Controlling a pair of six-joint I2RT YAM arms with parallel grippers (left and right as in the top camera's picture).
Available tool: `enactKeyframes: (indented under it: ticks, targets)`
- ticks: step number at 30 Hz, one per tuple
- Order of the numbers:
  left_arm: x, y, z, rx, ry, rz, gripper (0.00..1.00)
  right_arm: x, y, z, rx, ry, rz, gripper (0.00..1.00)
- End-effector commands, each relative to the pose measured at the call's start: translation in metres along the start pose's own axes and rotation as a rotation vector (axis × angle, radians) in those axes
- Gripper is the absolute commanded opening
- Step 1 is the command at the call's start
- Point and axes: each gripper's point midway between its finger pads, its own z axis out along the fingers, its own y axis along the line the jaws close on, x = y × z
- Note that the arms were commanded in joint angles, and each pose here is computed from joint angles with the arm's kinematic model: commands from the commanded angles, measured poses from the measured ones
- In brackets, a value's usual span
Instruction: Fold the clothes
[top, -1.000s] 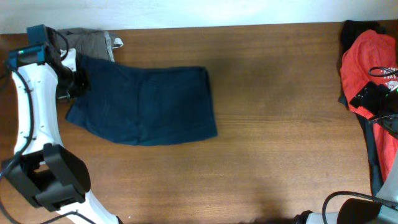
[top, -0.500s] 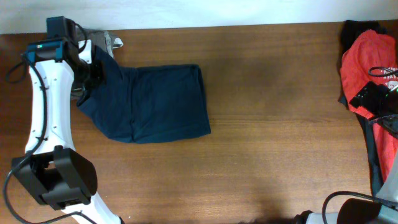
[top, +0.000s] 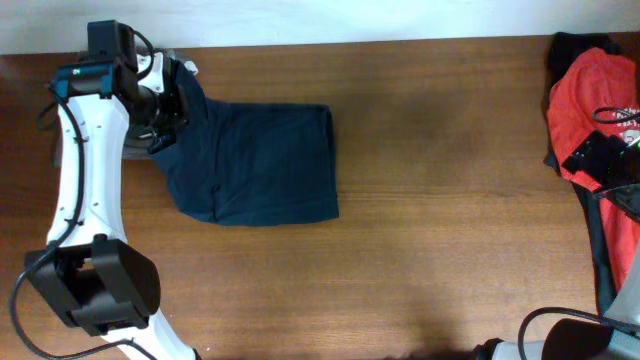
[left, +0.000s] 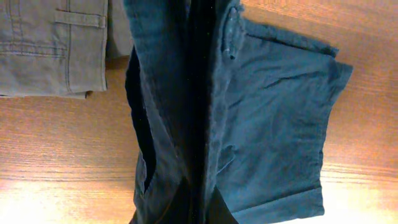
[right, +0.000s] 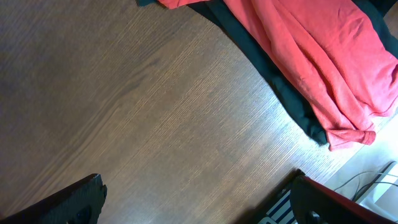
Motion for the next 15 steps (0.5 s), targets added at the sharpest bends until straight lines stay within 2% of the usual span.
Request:
enactKeyframes:
  ticks: [1,5,10,15]
  targets:
    - [-0.022,-0.012,-0.038,0.024,-0.108,-0.004,0.01,0.0,-0.002,0.001,0.008,0.001,0.008,0.99]
    - [-0.026,-0.02,-0.052,0.028,-0.125,0.009,0.01,0.0,-0.002,0.001,0.008,0.001,0.008,0.99]
    - [-0.016,-0.017,-0.048,-0.086,-0.097,0.038,0.01,0.0,-0.002,0.001,0.008,0.001,0.008,0.99]
    - [-0.013,-0.029,-0.045,-0.118,-0.097,0.039,0.01,0.0,-0.002,0.001,0.008,0.001,0.008,0.99]
